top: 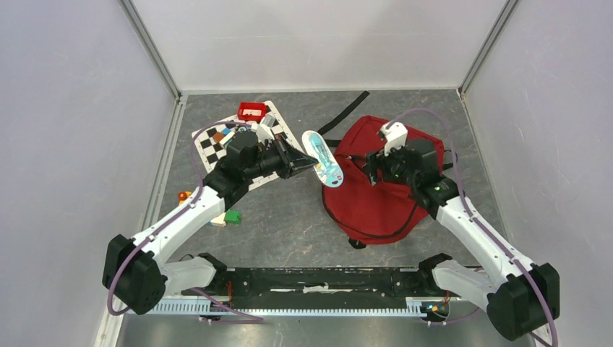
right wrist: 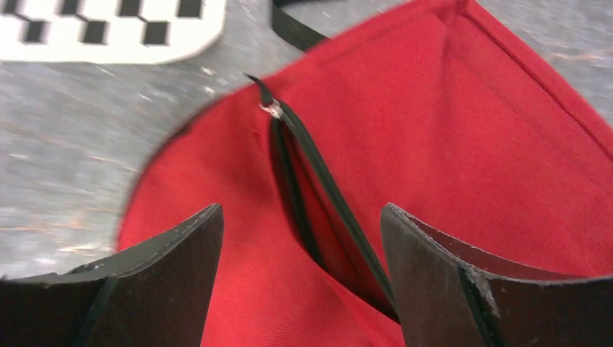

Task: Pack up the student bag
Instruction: Place the stationery in the student bag.

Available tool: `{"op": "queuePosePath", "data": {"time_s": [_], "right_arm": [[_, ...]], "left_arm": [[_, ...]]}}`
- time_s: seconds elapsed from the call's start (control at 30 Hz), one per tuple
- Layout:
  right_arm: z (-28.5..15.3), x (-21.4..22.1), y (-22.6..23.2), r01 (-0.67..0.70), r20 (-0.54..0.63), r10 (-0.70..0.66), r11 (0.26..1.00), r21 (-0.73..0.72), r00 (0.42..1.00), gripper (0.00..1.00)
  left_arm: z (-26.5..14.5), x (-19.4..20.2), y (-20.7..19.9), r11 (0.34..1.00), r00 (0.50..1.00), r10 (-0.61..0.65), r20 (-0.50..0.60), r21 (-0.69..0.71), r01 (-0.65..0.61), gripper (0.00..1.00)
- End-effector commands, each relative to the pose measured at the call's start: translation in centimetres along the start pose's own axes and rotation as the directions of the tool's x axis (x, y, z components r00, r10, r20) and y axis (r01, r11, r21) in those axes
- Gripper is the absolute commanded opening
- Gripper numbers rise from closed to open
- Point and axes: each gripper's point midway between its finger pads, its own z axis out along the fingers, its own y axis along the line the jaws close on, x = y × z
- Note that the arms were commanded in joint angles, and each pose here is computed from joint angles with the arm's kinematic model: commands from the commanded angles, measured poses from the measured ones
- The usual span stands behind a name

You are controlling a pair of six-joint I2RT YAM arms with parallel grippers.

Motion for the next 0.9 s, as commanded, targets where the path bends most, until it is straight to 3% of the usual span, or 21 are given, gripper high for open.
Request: {"op": "queuePosePath", "data": {"time_s": [0.0, 0.4, 0.53, 0.57, 0.63, 0.67, 0.73, 0.77, 0.87], "right_arm": [[0.1, 0.1, -5.1, 0.254, -0.050, -0.252, 0.909, 0.331, 0.966, 0.83], [2.9, 4.6, -6.2, 0.452, -0.249, -0.388, 0.836, 0.310, 0.888, 0.82], [2.9, 4.6, -7.1, 0.441, -0.270, -0.360, 0.819, 0.367, 0.893, 0.74], [2.4, 4.3, -7.6, 0.438, -0.276, -0.350, 0.805, 0.400, 0.895, 0.68], [1.4, 3.1, -8.5, 0.425, -0.268, -0.334, 0.774, 0.470, 0.904, 0.42], [0.9, 2.4, -8.8, 0.411, -0.253, -0.326, 0.763, 0.499, 0.911, 0.35], [0.3, 1.3, -8.7, 0.390, -0.224, -0.319, 0.761, 0.519, 0.921, 0.08], [0.2, 0.6, -8.5, 0.378, -0.206, -0.317, 0.767, 0.518, 0.926, 0.00], [0.2, -0.3, -8.0, 0.351, -0.185, -0.299, 0.790, 0.502, 0.936, 0.00]], "left_arm": [[1.0, -3.0, -0.3, 0.977, 0.963, -0.201, 0.178, -0.034, 0.210, 0.02], [4.3, -1.2, 0.9, 0.900, 0.886, -0.412, 0.213, -0.061, 0.432, 0.02], [6.0, -0.2, 1.2, 0.889, 0.880, -0.427, 0.209, -0.084, 0.451, 0.02], [6.4, 0.1, 1.3, 0.883, 0.875, -0.438, 0.208, -0.085, 0.462, 0.02], [7.4, 0.8, 1.4, 0.875, 0.869, -0.455, 0.194, -0.085, 0.477, 0.02], [8.1, 1.1, 1.3, 0.874, 0.870, -0.457, 0.185, -0.089, 0.478, 0.02], [9.4, 1.7, 1.0, 0.876, 0.876, -0.452, 0.170, -0.098, 0.471, 0.02], [10.2, 2.0, 0.8, 0.879, 0.880, -0.448, 0.158, -0.102, 0.466, 0.02], [12.3, 2.8, 0.8, 0.872, 0.878, -0.464, 0.119, -0.114, 0.476, 0.02]]}}
